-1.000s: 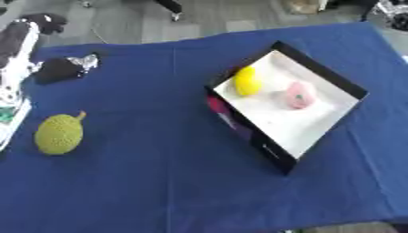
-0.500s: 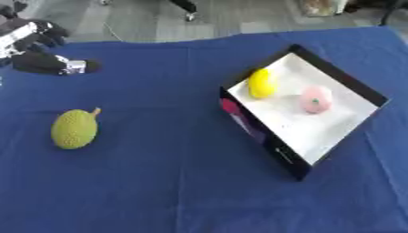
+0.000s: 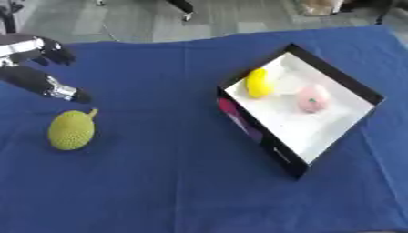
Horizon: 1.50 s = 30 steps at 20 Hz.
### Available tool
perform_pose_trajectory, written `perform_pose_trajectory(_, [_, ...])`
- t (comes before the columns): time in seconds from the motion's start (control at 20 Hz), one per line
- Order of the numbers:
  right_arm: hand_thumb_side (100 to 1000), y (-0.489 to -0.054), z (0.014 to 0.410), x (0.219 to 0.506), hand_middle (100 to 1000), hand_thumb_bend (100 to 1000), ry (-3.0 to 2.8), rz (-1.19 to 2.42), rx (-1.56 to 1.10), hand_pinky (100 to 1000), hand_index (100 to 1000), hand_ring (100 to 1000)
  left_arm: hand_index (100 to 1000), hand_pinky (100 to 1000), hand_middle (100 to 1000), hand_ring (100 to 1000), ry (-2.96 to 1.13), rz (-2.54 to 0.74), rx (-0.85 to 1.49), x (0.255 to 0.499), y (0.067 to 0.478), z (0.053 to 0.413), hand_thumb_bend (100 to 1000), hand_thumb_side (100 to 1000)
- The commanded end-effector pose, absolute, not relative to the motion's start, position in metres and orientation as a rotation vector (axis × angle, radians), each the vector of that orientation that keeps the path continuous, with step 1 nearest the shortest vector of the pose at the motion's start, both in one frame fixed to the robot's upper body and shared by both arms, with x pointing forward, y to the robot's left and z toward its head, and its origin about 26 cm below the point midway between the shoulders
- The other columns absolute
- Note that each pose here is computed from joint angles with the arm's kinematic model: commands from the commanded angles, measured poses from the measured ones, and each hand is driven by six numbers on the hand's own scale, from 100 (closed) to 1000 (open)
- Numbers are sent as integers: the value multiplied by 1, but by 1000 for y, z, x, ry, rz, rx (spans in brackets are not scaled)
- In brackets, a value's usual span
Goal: Pick up the objects with one hand, pass them to the other hand, and then place them into the box on the other side of the table.
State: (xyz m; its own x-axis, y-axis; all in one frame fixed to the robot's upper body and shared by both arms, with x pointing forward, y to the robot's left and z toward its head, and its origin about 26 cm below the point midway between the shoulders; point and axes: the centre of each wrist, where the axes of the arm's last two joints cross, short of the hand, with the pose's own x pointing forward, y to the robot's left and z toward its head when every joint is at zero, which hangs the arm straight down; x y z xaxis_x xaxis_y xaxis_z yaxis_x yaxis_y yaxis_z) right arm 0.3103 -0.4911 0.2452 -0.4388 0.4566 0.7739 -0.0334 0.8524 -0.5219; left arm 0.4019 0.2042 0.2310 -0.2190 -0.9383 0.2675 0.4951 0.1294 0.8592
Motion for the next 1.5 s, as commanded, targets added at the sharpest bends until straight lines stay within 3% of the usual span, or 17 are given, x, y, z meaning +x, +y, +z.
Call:
perform_pose_trajectory(0.05, [386, -495, 261, 307, 1000, 100, -1957, 623, -368, 993, 1000, 1000, 832, 926, 783, 891, -879, -1396, 574, 410, 215, 229, 952, 437])
perform_pose_trajectory(0.2, [382, -496, 259, 307, 1000, 100, -1949, 627, -377, 993, 1000, 1000, 832, 924, 789, 889, -783, -1413, 680, 417, 219, 211, 1000, 431])
perform_pose_trajectory(0.5, [381, -495, 258, 311, 1000, 100, -1944, 630, -383, 993, 1000, 1000, 836, 919, 795, 889, -672, -1413, 690, 427, 223, 181, 994, 441])
perform_pose_trajectory(0.85, [376, -494, 254, 312, 1000, 100, -1934, 636, -388, 993, 1000, 1000, 817, 898, 785, 875, -657, -1387, 658, 430, 216, 173, 857, 448])
perform_pose_trajectory(1.25, [371, -496, 248, 311, 1000, 100, -1913, 644, -404, 992, 1000, 1000, 830, 906, 795, 885, -633, -1404, 640, 431, 221, 169, 935, 449])
perform_pose_trajectory(1.5, [345, -498, 245, 309, 1000, 100, -1897, 664, -430, 992, 1000, 1000, 790, 898, 781, 876, -615, -1393, 671, 432, 227, 169, 830, 375])
